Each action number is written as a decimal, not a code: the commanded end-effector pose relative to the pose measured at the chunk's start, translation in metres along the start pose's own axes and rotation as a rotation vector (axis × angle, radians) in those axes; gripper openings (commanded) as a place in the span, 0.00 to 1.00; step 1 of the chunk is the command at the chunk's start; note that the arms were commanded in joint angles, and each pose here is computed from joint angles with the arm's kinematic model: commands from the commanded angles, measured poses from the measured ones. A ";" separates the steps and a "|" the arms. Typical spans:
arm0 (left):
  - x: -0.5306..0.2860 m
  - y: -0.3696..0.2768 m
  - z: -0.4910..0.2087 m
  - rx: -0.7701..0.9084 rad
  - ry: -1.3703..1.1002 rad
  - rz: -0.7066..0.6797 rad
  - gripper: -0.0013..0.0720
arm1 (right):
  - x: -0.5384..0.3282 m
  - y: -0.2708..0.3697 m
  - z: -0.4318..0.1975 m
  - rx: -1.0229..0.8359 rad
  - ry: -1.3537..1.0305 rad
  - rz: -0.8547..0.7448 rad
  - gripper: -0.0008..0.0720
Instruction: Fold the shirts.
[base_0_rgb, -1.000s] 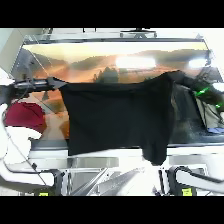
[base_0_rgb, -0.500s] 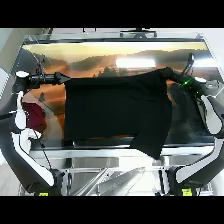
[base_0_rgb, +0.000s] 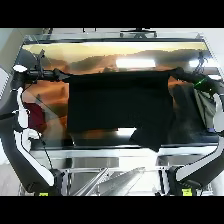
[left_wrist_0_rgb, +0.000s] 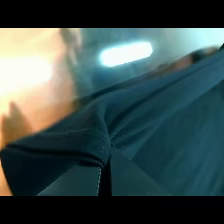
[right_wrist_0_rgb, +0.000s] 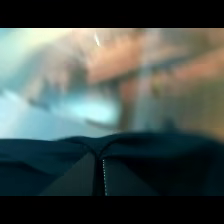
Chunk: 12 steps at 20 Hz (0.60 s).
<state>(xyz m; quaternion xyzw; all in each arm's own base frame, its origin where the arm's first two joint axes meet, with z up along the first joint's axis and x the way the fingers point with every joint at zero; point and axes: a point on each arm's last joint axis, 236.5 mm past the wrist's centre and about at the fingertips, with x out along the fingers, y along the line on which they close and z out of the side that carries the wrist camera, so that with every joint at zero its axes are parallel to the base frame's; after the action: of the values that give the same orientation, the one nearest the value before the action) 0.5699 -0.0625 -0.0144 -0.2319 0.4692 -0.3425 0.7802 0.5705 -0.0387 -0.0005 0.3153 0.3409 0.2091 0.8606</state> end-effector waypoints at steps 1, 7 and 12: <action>0.009 0.015 -0.021 0.016 0.103 0.100 0.04 | -0.011 -0.030 -0.046 0.000 0.181 -0.092 0.04; 0.022 0.041 -0.061 -0.056 0.197 0.151 0.04 | -0.004 -0.050 -0.081 0.016 0.265 -0.126 0.04; 0.033 0.044 -0.066 -0.041 0.192 0.157 0.04 | 0.003 -0.046 -0.090 -0.011 0.304 -0.131 0.04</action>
<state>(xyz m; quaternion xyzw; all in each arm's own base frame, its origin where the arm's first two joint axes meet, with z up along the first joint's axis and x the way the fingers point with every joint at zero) 0.5358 -0.0595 -0.0857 -0.1827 0.5652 -0.2953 0.7483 0.5194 -0.0391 -0.0776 0.2660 0.4706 0.1959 0.8181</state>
